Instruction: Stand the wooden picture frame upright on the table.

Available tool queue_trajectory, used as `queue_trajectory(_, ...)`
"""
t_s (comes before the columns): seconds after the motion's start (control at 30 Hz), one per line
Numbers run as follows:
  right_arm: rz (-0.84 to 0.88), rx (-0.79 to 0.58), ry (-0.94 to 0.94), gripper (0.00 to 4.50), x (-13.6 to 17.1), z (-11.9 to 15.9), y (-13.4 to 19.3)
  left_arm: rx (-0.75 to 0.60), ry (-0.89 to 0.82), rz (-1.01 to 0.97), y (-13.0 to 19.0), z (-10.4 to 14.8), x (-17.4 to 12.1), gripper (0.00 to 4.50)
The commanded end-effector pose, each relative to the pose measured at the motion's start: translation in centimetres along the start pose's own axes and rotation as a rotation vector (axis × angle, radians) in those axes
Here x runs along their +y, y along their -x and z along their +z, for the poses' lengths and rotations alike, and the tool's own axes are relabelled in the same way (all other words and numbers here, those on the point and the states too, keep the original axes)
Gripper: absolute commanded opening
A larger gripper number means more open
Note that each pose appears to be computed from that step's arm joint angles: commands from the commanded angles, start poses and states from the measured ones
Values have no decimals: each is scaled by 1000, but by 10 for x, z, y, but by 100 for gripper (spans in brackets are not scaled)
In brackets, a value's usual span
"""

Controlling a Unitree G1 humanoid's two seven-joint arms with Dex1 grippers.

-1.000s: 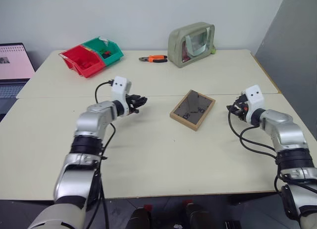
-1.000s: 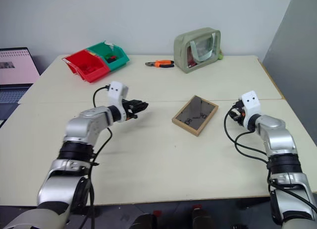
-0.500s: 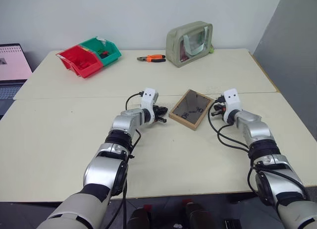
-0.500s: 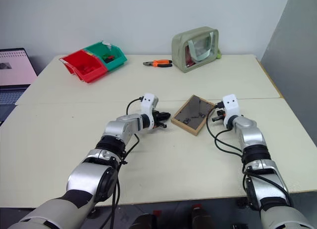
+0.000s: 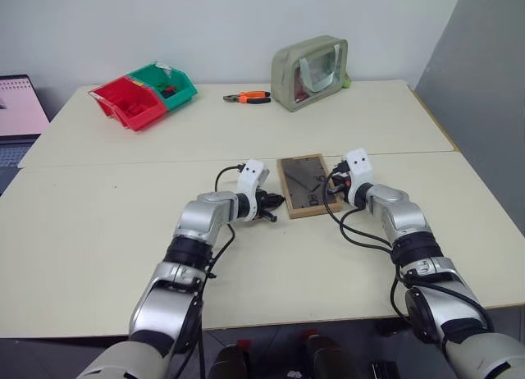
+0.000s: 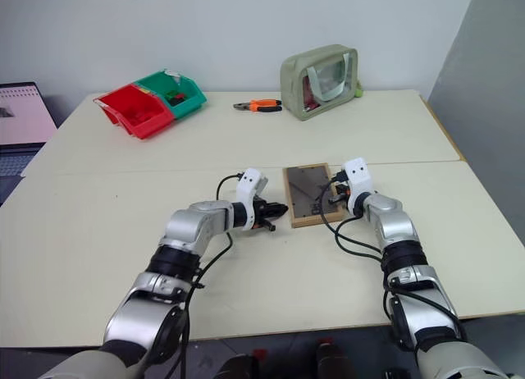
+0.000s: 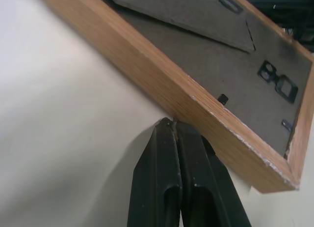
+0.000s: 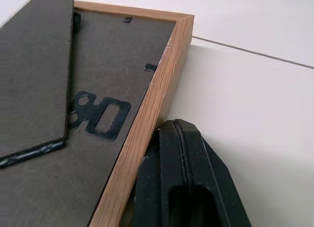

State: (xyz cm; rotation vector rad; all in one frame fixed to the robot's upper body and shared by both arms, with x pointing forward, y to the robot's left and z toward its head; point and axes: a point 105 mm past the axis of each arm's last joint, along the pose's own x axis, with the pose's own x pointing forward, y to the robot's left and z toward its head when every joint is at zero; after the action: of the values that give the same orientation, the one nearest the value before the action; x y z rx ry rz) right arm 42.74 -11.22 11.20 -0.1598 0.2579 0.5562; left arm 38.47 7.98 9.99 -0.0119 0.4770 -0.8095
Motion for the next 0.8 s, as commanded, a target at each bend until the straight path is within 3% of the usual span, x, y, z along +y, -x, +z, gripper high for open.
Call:
queue_trajectory(0.03,193,-45,26,0,46,12,-1,10,-10,-38,10,-4,-18,3)
queue_trajectory(0.37,355,-27,39,0,102,8,6,84,6,54,69,-28,-13,3)
queue_trajectory(0.57,431,-13,38,0,130,6,7,144,44,186,116,-49,13,3)
queue_trajectory(0.8,477,13,49,0,141,3,12,163,40,247,127,-61,27,3)
